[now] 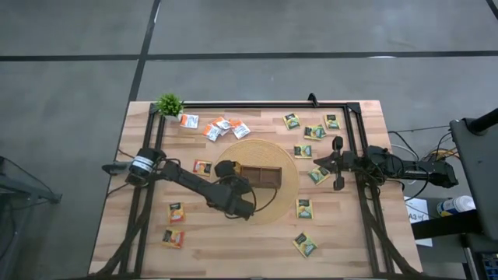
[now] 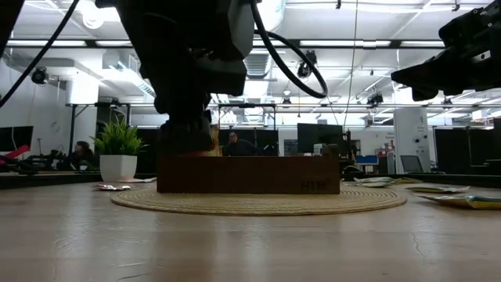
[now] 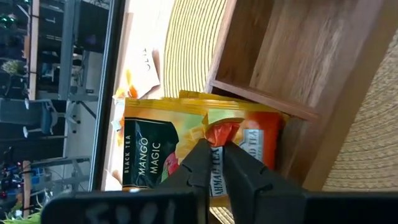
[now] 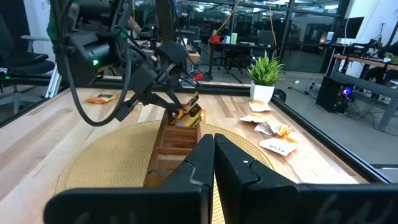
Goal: Pick & Place Tea
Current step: Put the mango tea sachet into the left section of the wooden organizer, then put the bottom mango tea sachet into the left section of the wooden organizer
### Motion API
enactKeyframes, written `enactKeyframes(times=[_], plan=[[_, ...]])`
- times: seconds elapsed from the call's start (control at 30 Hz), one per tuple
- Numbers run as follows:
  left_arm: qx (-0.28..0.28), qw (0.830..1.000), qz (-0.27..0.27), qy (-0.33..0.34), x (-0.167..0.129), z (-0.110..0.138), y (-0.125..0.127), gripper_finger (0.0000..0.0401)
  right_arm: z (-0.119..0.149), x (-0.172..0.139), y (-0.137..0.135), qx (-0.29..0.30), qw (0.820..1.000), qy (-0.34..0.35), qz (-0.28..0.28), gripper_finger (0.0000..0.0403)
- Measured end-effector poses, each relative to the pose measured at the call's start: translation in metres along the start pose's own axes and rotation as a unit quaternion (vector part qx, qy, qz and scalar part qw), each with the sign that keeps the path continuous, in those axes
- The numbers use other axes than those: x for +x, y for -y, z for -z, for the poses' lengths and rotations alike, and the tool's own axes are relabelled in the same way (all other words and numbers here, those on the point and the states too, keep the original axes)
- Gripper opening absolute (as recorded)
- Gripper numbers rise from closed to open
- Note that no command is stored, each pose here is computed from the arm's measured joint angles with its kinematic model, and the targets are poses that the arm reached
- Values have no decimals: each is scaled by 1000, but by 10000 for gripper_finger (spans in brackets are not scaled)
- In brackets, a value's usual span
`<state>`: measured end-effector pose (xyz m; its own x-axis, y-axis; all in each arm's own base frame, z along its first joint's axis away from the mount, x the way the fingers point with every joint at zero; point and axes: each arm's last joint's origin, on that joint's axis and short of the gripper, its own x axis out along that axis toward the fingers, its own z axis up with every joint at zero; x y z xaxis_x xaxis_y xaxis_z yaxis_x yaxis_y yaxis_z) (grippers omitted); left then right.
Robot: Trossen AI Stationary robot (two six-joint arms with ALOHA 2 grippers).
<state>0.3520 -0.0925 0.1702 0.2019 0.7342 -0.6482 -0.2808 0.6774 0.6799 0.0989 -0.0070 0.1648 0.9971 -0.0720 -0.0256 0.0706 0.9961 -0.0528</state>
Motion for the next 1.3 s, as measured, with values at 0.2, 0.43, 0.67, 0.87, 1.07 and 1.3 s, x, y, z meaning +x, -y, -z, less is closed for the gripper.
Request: enactKeyframes(times=[0.2,0.43,0.67,0.87,1.07,1.3], plan=[[6,1000,4,-3,1,0,0,69,0,0,0,0,1000,0,0,9],[9,1000,4,-3,0,0,0,118,0,0,0,0,1000,0,0,9],[5,1000,4,-3,0,0,0,147,0,0,0,0,1000,0,0,9],[-14,1000,12,10,-10,-9,-2,149,0,0,0,0,1000,0,0,9],[-23,999,25,32,-32,-22,-7,149,0,0,0,0,1000,0,0,9],[-27,996,79,29,-62,-26,-5,149,0,0,0,0,1000,0,0,9]])
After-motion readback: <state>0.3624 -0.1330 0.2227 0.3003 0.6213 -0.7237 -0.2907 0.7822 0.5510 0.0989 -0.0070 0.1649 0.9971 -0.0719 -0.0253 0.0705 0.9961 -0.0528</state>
